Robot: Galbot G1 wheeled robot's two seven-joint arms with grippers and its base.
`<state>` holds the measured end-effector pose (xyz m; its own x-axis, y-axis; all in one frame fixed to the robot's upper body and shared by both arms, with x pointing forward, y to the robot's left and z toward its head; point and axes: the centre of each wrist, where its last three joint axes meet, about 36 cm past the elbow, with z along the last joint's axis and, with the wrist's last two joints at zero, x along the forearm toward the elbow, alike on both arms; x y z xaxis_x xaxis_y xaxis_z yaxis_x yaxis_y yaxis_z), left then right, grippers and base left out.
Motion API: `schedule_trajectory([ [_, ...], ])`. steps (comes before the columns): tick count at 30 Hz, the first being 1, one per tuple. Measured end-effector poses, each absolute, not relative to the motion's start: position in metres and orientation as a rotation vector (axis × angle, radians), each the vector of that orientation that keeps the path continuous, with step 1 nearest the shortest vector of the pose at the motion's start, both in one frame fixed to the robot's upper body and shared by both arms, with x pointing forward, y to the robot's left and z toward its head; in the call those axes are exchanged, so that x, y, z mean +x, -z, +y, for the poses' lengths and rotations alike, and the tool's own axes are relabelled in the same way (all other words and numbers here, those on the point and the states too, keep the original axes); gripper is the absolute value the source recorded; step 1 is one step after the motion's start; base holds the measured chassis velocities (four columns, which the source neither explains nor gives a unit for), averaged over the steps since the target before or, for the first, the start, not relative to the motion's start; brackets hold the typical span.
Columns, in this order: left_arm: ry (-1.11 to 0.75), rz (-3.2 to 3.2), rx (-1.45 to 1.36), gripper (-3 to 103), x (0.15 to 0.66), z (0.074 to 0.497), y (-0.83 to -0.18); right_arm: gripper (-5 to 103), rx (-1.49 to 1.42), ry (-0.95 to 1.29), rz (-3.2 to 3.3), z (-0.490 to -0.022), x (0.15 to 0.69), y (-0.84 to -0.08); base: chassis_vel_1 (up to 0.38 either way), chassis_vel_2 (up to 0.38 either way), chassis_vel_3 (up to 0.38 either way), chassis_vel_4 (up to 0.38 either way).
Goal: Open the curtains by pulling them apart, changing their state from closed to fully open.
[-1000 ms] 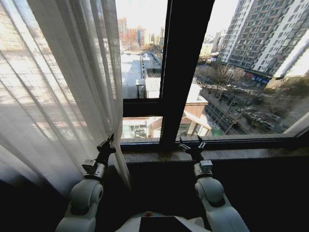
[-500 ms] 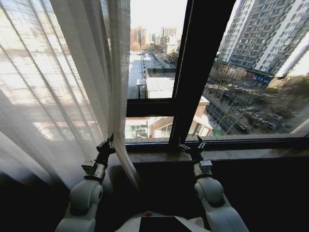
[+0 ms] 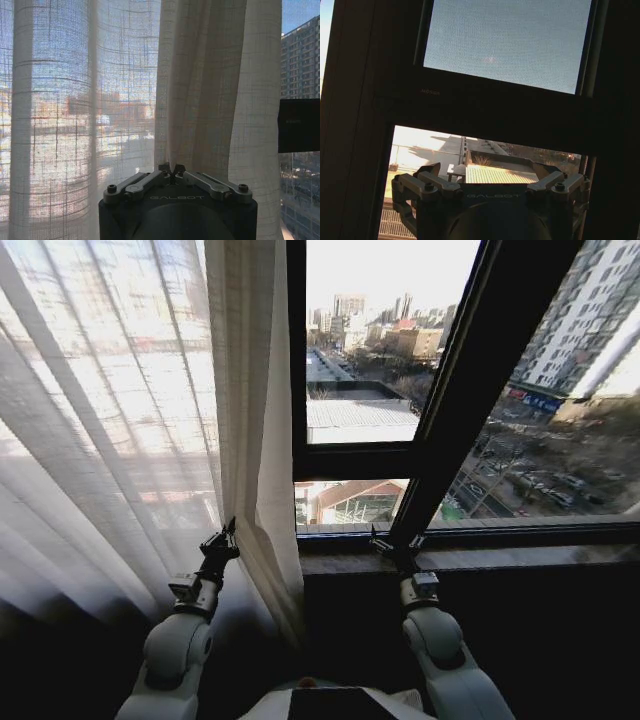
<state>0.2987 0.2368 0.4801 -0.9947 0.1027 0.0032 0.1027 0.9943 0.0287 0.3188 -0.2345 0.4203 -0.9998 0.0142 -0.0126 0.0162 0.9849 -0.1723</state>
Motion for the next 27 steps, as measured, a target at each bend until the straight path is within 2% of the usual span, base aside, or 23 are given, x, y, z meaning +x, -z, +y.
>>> schedule_trajectory([
  [9, 0.038, -3.137, -0.15, 0, 0.2963, 0.2366, -0.4811, 100, 0.017, 0.269, 3.113, -0.2338, 0.3182, -0.4213, 0.25, 0.255, -0.264, -0.269],
  [27, 0.032, -3.139, -0.143, 0, 0.2947, 0.2358, -0.4816, 100, 0.007, 0.298, 3.113, -0.2323, 0.3165, -0.42, 0.014, 0.006, -0.004, -0.002],
])
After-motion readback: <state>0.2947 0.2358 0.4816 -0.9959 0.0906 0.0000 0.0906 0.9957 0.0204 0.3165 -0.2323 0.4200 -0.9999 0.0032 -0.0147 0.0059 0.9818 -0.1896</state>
